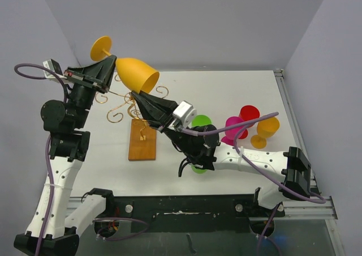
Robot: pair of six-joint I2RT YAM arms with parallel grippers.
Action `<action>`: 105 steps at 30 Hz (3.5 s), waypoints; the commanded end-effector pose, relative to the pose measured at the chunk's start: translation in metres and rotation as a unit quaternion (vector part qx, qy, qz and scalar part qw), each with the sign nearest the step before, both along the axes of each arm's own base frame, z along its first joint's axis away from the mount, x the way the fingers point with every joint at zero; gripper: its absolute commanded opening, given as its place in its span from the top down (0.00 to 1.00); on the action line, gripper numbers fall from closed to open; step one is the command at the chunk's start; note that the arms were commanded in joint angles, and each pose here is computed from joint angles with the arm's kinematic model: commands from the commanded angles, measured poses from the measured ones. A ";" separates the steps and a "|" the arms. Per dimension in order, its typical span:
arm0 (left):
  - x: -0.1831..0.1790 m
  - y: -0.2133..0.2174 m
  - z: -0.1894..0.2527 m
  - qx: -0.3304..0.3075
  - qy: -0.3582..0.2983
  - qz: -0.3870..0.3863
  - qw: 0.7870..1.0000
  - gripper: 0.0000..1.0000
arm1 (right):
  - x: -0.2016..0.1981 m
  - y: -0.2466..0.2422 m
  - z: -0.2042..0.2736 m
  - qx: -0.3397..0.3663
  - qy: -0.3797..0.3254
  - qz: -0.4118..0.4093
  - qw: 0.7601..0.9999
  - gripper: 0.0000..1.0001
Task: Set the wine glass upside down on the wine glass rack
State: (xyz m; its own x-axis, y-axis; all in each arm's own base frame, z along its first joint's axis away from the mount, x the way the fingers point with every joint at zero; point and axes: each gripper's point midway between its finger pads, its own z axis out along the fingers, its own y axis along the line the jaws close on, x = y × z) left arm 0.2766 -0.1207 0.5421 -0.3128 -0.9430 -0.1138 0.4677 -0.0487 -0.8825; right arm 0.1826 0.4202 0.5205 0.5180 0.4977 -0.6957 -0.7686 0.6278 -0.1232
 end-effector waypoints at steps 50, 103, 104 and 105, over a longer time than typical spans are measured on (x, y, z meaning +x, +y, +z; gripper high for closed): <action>0.111 0.147 -0.071 0.595 0.038 0.369 0.714 1.00 | 0.009 -0.106 -0.016 0.037 0.169 -0.028 0.984 0.37; 0.100 0.087 -0.195 0.549 -0.273 0.006 0.790 1.00 | 0.004 -0.081 -0.014 0.015 0.179 0.028 0.983 0.37; 0.100 0.087 -0.196 0.549 -0.274 0.004 0.790 1.00 | 0.005 -0.080 -0.014 0.013 0.178 0.028 0.983 0.37; 0.101 0.086 -0.197 0.548 -0.275 0.000 0.790 1.00 | 0.005 -0.080 -0.014 0.013 0.178 0.028 0.984 0.37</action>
State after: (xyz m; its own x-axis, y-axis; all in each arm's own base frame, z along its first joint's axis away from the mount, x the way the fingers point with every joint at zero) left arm 0.3828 -0.0271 0.3311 -0.0083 -0.2259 -0.9741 0.7586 0.6332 -0.1533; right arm 0.1898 0.3464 0.4779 0.1941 0.4812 -0.8548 -0.7824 0.6016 0.1610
